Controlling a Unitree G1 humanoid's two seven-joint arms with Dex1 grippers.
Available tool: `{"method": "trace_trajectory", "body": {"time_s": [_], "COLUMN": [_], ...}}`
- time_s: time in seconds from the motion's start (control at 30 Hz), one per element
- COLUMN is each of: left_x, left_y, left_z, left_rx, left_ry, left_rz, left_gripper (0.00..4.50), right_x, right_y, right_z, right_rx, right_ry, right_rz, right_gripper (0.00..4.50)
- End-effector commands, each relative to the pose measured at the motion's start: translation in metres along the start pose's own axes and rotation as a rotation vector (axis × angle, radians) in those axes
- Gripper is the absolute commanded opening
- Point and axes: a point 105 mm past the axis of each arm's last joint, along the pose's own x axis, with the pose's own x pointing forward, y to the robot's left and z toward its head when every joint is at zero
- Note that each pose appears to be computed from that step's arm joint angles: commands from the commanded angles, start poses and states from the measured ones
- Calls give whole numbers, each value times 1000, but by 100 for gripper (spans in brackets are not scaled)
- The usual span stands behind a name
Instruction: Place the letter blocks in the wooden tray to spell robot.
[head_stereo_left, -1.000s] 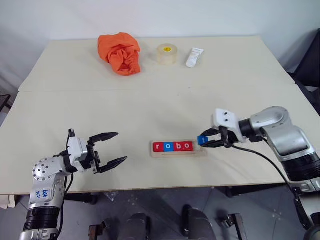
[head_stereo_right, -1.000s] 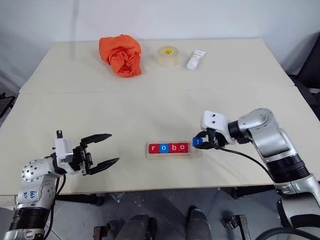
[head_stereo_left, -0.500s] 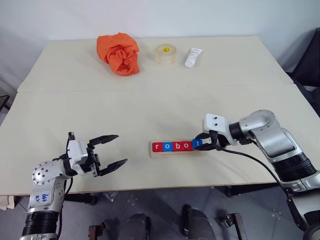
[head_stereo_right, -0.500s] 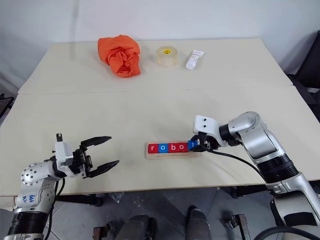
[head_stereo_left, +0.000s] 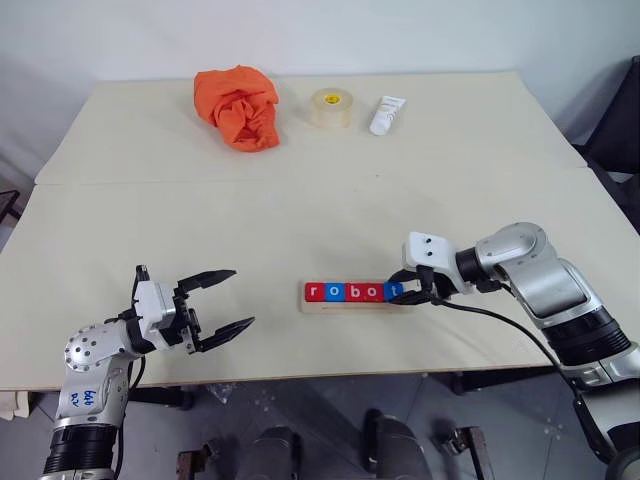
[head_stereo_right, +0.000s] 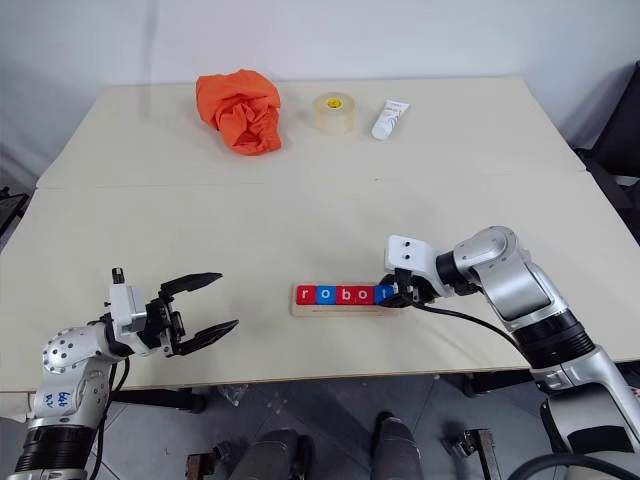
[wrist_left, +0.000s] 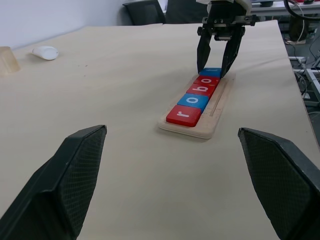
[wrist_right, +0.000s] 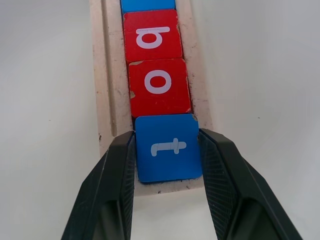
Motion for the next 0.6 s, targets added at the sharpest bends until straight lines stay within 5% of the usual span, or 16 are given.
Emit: {"method": "trace_trajectory", "body": {"time_s": [0.03, 0.27, 0.6], "left_x": [3, 4, 7], "left_y": [1, 2, 14], "left_z": [7, 6, 5], "left_rx": [33, 33, 11], "left_ry": [-25, -26, -9], "left_rz": [-2, -2, 89], "left_gripper": [450, 450, 450], "right_x": [4, -6, -45], "right_y": [4, -2, -10], "right_z": [-5, 10, 18], "right_rx": [-4, -37, -35], "right_ry": [26, -18, -173], "right_rz": [20, -14, -118], "right_gripper": [219, 447, 449]}}
